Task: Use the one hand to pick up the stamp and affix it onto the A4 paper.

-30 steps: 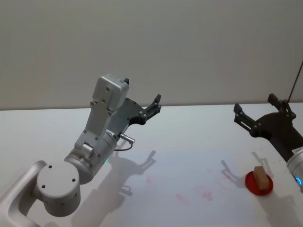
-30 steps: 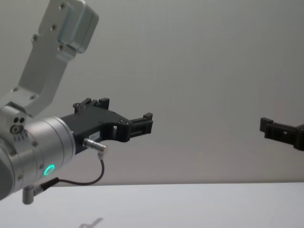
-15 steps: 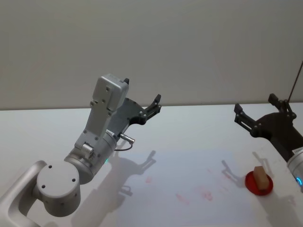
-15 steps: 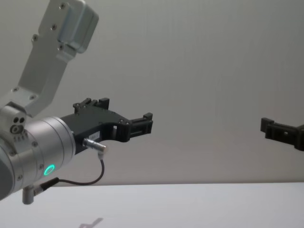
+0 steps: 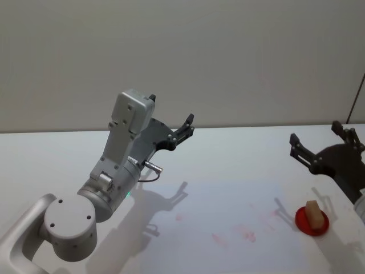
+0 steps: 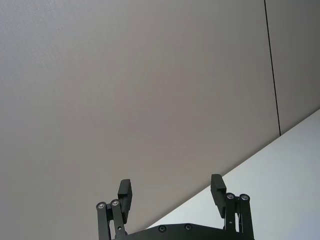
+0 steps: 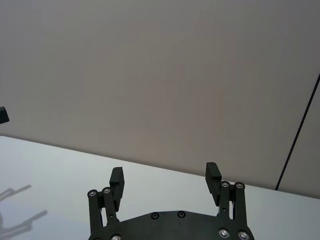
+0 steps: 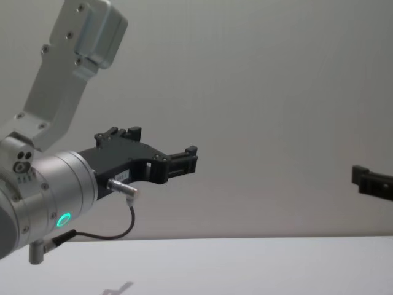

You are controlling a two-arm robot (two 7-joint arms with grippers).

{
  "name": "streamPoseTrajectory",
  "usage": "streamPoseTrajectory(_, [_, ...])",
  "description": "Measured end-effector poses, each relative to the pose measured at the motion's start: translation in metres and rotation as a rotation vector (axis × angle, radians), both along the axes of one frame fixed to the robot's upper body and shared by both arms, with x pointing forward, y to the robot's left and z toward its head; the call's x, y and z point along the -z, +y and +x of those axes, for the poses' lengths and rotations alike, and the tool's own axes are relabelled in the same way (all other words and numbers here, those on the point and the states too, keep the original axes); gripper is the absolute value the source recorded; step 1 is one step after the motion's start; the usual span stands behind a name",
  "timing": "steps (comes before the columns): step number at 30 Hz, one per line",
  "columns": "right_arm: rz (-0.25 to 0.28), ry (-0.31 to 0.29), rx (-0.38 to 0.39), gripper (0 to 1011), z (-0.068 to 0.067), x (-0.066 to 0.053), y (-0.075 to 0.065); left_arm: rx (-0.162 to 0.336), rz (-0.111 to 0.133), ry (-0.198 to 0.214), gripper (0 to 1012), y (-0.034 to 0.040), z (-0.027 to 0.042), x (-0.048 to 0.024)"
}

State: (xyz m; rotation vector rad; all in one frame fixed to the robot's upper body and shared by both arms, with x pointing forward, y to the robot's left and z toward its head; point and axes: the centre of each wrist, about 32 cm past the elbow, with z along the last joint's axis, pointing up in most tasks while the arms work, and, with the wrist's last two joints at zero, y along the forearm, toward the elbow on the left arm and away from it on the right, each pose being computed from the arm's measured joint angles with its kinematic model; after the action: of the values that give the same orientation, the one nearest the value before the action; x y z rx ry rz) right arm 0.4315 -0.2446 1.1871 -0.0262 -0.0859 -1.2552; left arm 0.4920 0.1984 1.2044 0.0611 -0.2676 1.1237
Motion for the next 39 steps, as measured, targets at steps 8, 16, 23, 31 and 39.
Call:
streamPoseTrajectory(8, [-0.013, 0.049, 0.01, 1001, -0.015, 0.006, -0.006, 0.0, 0.0, 0.0, 1001, 0.0, 0.0, 0.0])
streamPoseTrajectory(16, [-0.024, 0.104, 0.023, 1001, -0.034, 0.017, -0.016, 0.0, 0.0, 0.0, 1001, 0.0, 0.0, 0.0])
streamPoseTrajectory(23, [-0.025, 0.126, 0.031, 1001, -0.042, 0.024, -0.02, 0.0, 0.0, 0.0, 1001, 0.0, 0.0, 0.0])
streamPoseTrajectory(31, [-0.029, 0.144, 0.039, 1001, -0.048, 0.033, -0.022, 0.0, 0.0, 0.0, 1000, 0.0, 0.0, 0.0])
streamPoseTrajectory(39, [-0.033, 0.16, 0.043, 1001, -0.05, 0.042, -0.022, 0.0, 0.0, 0.0, 1001, 0.0, 0.0, 0.0])
